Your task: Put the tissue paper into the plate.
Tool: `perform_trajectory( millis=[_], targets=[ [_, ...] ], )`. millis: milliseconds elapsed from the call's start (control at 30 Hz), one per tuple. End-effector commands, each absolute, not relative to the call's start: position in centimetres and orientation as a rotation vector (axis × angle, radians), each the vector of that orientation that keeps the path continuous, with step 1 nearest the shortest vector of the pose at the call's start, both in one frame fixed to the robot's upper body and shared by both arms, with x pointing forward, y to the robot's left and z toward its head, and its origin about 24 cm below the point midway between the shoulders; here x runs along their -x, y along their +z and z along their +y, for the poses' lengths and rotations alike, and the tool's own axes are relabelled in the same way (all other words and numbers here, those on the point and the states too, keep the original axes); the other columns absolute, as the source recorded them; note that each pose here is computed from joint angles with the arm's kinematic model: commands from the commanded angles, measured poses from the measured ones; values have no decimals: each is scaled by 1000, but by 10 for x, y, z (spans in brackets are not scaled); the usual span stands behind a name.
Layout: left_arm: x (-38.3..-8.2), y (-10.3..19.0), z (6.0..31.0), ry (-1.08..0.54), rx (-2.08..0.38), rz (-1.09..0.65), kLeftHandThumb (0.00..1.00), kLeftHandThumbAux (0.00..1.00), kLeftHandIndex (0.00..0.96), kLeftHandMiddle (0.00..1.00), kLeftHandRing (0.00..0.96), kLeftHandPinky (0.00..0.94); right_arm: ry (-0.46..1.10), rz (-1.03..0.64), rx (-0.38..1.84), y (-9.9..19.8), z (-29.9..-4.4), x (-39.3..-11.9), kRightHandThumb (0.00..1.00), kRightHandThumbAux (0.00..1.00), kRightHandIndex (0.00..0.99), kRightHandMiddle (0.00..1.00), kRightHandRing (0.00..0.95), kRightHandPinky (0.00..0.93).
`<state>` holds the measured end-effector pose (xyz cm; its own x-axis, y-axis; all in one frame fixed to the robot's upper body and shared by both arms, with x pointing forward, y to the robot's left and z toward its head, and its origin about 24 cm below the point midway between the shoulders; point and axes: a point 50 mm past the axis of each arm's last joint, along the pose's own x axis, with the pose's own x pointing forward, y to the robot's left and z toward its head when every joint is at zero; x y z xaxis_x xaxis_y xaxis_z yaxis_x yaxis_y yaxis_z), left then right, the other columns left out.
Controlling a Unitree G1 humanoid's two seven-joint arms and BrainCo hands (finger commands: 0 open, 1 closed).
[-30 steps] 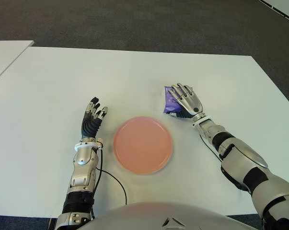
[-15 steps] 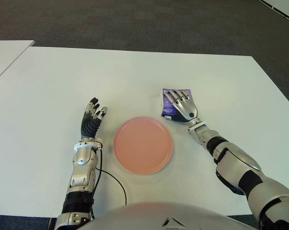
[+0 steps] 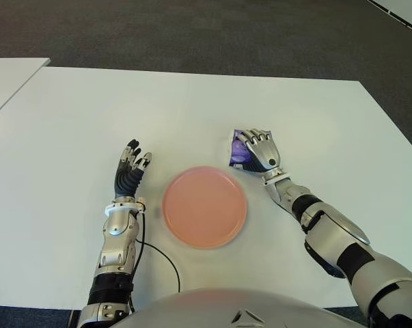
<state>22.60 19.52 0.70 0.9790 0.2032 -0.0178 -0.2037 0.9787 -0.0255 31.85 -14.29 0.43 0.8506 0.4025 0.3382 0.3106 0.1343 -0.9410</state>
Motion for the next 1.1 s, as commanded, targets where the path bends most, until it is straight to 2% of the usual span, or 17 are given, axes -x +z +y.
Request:
perform_trajectory(
  millis=[33,567,1100],
  targets=[
    [-225,4,195,218,32,43,0,576,0,8,0,0,355,-325,1408,-66,-139,-257,854,676,401,541,864,862],
    [-225,4,195,215,44,39,0,571,0,14,0,0,358,-268,1283,-68,-126,-254,858,673,410,542,889,866],
    [-225,5,196,216,50,32,0,571,2,19,0,0,337,-205,1209,-70,-124,-252,857,673,415,540,900,878]
  ],
)
